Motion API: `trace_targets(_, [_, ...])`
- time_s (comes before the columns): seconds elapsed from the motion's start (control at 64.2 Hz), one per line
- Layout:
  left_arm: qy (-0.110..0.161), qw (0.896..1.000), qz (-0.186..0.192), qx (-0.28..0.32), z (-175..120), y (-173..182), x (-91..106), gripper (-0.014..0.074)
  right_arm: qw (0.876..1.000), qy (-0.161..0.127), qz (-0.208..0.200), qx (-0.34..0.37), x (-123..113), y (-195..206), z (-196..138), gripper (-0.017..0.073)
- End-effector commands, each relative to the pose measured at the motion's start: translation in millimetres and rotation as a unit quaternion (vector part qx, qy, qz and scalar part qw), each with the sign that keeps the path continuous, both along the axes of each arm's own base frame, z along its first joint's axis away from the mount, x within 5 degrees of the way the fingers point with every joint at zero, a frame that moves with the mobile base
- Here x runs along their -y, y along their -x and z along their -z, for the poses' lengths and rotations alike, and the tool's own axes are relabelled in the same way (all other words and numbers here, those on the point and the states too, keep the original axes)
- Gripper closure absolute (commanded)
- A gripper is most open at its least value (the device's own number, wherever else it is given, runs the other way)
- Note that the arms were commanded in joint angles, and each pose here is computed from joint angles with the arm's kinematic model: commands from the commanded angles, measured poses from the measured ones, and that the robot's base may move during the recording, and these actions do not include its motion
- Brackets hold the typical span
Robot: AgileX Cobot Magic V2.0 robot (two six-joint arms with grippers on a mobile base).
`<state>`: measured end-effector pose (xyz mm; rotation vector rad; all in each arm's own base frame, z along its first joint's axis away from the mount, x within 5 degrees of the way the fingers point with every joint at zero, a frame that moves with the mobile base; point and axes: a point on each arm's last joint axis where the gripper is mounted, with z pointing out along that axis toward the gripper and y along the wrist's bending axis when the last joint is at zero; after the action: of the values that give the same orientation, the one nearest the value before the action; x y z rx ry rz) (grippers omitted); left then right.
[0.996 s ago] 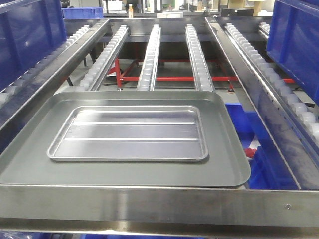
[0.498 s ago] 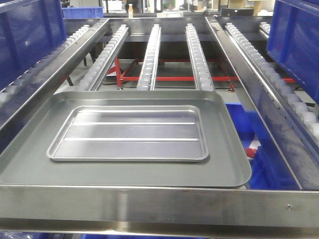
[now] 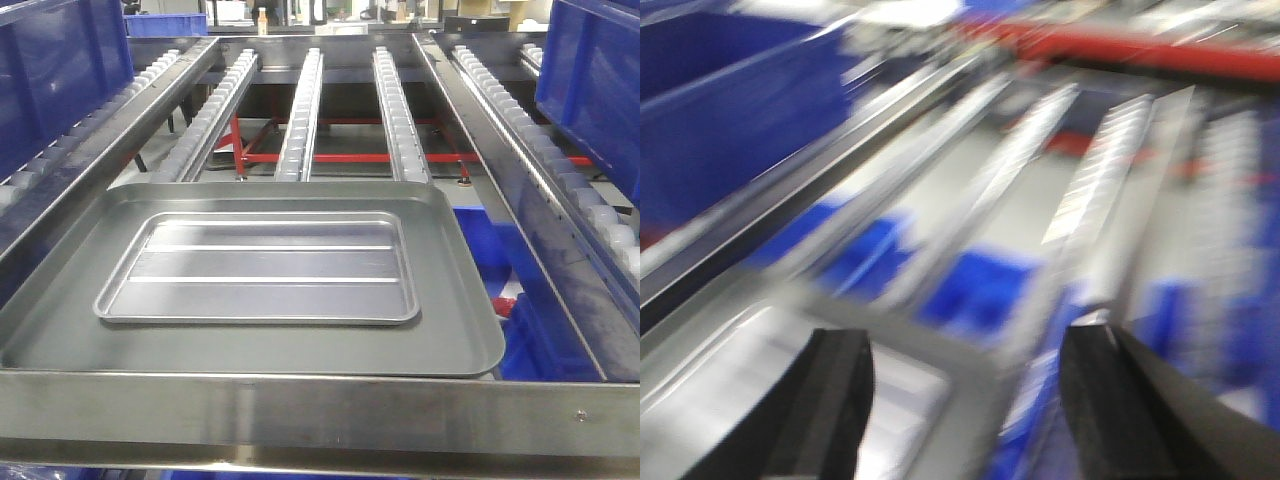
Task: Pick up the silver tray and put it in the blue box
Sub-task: 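Raise both arms from rest toward the small silver tray, then lower both grippers onto the silver tray's side rims and close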
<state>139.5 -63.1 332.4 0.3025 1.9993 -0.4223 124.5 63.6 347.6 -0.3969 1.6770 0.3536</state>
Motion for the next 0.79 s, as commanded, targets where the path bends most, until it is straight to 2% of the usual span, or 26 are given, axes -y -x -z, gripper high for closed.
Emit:
trace_targets(0.0, [0.034, 0.999, 0.018, 0.037, -17.7, -11.1, 14.2, 0.0255, 0.999, -0.001, -0.05, 0.009, -25.2, -14.0, -8.9, 0.0025])
trace_targets(0.093, [0.028, 0.998, 0.05, 0.036, -18.1, -16.6, 29.1, 0.0304, 0.995, 0.021, -0.088, -0.03, -50.9, -26.8, 2.6, 0.0038])
trace_targets(0.171, [0.035, 0.997, 0.065, 0.018, -18.6, -21.7, 39.2, 0.0329, 0.991, 0.014, -0.091, -0.092, -68.0, -41.6, 12.1, 0.0041])
trace_targets(0.218, [0.026, 0.997, 0.072, -0.003, -18.9, -27.3, 44.0, 0.0329, 0.987, 0.004, -0.085, -0.138, -75.7, -50.1, 13.3, 0.0041])
trace_targets(0.343, [-0.003, 0.995, 0.082, -0.064, -16.3, -46.9, 55.2, 0.0329, 0.97, 0.049, -0.077, -0.224, -95.7, -75.3, 17.7, 0.0041])
trace_targets(0.405, [-0.031, 0.992, 0.086, -0.084, -12.1, -59.1, 61.0, 0.0329, 0.959, 0.063, -0.066, -0.267, -103.9, -89.2, 20.2, 0.0041])
trace_targets(0.483, [-0.051, 0.989, 0.076, -0.113, -3.7, -74.9, 67.4, 0.0329, 0.946, 0.067, -0.041, -0.316, -109.8, -107.8, 24.4, 0.0041])
trace_targets(0.607, [-0.092, 0.982, 0.04, -0.163, 9.1, -99.9, 73.2, 0.0329, 0.916, 0.049, 0.032, -0.396, -106.7, -138.6, 37.1, 0.0041])
trace_targets(0.623, [-0.102, 0.98, 0.035, -0.166, 10.9, -104.0, 73.6, 0.0329, 0.914, 0.047, 0.039, -0.401, -106.1, -141.6, 38.5, 0.0041])
trace_targets(0.732, [-0.119, 0.971, -0.011, -0.206, 22.2, -123.7, 77.2, 0.0329, 0.902, 0.035, 0.078, -0.424, -103.8, -160.7, 48.7, 0.0041])
trace_targets(0.778, [-0.117, 0.968, -0.028, -0.221, 26.9, -134.1, 81.3, 0.0329, 0.898, 0.032, 0.086, -0.431, -105.4, -168.3, 54.1, 0.0041])
